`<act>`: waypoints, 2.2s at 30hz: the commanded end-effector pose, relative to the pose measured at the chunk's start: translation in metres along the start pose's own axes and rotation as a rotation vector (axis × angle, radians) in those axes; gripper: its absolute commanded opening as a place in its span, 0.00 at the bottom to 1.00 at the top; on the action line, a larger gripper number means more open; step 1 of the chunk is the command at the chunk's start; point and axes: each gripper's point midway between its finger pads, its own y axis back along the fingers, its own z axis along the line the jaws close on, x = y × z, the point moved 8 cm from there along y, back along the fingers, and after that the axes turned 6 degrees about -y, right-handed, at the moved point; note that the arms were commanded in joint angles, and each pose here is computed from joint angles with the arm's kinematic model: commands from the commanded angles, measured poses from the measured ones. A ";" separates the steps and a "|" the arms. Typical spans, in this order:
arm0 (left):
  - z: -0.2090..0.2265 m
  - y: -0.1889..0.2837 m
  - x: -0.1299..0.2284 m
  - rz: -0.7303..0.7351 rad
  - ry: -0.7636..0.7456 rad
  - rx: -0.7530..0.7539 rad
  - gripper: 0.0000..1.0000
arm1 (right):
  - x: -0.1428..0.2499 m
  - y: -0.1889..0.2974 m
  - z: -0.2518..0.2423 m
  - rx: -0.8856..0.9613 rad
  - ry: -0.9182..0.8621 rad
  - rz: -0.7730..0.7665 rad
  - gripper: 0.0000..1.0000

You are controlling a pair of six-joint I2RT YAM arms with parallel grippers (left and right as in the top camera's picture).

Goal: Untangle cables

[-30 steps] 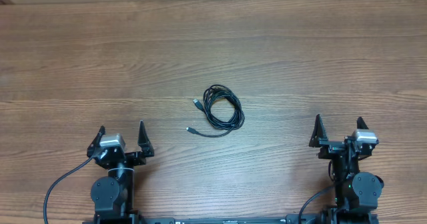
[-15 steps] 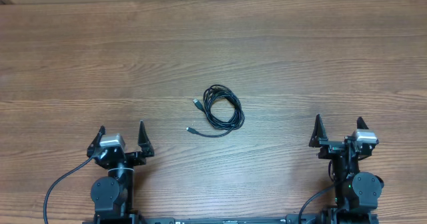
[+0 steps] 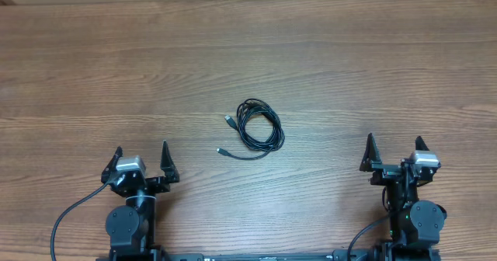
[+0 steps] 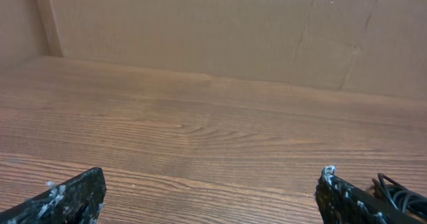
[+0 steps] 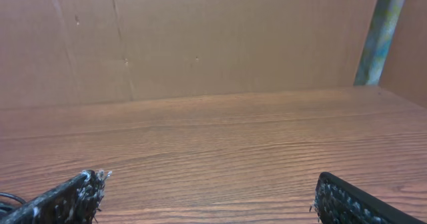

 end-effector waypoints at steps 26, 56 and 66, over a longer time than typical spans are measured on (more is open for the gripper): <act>0.000 0.000 0.000 -0.007 0.011 0.001 1.00 | 0.002 0.000 -0.001 0.008 0.005 -0.004 1.00; -0.009 0.026 -0.088 -0.291 0.054 0.122 1.00 | -0.097 0.028 0.017 -0.063 0.010 -0.303 1.00; -0.006 0.101 -0.195 -0.386 0.055 0.119 1.00 | -0.195 0.086 0.035 -0.087 0.017 -0.299 1.00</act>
